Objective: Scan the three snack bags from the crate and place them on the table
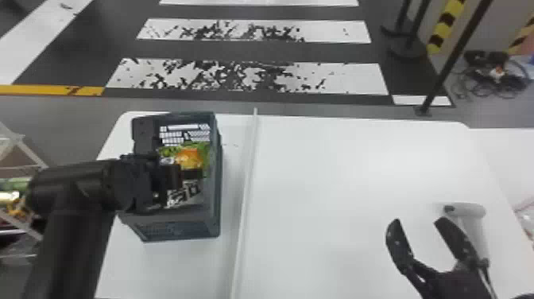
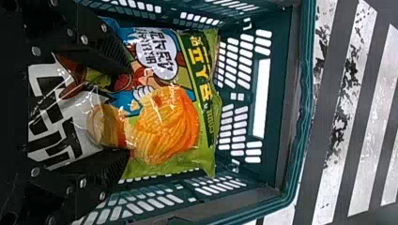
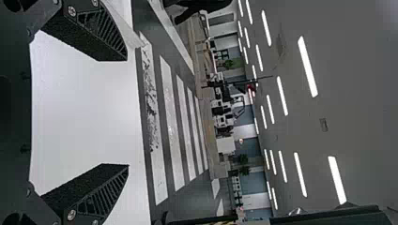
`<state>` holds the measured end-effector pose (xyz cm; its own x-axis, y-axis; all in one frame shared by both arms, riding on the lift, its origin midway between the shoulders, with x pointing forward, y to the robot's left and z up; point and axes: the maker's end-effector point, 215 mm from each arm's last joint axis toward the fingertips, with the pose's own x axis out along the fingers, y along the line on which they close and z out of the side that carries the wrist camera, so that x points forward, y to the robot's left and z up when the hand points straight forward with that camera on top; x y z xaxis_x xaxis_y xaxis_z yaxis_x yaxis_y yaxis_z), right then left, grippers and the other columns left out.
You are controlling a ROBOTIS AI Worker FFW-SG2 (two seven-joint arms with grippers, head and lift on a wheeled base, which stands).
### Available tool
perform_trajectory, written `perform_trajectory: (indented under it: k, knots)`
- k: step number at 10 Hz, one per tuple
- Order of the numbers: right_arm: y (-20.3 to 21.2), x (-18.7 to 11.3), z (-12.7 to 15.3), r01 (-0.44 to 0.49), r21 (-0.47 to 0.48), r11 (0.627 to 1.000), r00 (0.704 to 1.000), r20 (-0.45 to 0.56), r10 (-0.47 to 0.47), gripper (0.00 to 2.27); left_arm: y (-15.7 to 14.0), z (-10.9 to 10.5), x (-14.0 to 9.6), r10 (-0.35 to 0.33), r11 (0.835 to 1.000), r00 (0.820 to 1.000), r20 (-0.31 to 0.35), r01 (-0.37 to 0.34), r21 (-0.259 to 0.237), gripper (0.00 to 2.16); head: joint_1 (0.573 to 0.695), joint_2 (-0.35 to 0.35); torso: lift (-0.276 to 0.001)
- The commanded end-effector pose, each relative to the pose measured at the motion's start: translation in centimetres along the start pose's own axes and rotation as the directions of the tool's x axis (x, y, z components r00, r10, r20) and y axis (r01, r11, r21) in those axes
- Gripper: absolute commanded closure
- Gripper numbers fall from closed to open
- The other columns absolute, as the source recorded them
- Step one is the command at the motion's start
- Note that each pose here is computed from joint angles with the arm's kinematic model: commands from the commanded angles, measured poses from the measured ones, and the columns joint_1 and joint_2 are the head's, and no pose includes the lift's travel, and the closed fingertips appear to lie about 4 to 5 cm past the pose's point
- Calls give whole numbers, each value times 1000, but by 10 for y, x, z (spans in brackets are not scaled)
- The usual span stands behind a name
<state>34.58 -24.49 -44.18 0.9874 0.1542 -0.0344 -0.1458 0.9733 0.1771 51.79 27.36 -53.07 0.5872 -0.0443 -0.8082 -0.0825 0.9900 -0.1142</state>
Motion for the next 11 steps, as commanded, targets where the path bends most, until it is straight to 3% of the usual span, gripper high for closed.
perform_trajectory:
  k: [1, 5, 8, 11]
  knots:
    - [-1, -1, -1, 5, 6, 1000, 1000, 0, -5, 124, 8, 5, -4, 25, 1000, 999, 43, -24, -9, 2138, 695, 35, -37]
    - [-2, -12, 4, 22, 17, 1000, 1000, 12, -22, 124, 19, 20, -38, 40, 999, 981, 190, -38, -11, 2135, 695, 56, -37]
    - [-15, -31, 26, 56, 14, 998, 996, 72, -57, 127, 22, 21, -67, 33, 999, 965, 262, -29, -18, 2135, 695, 58, -37]
    - [-15, -45, 39, 65, 6, 998, 992, 110, -65, 127, 21, 31, -104, 28, 999, 930, 367, -19, -29, 2135, 695, 43, -37]
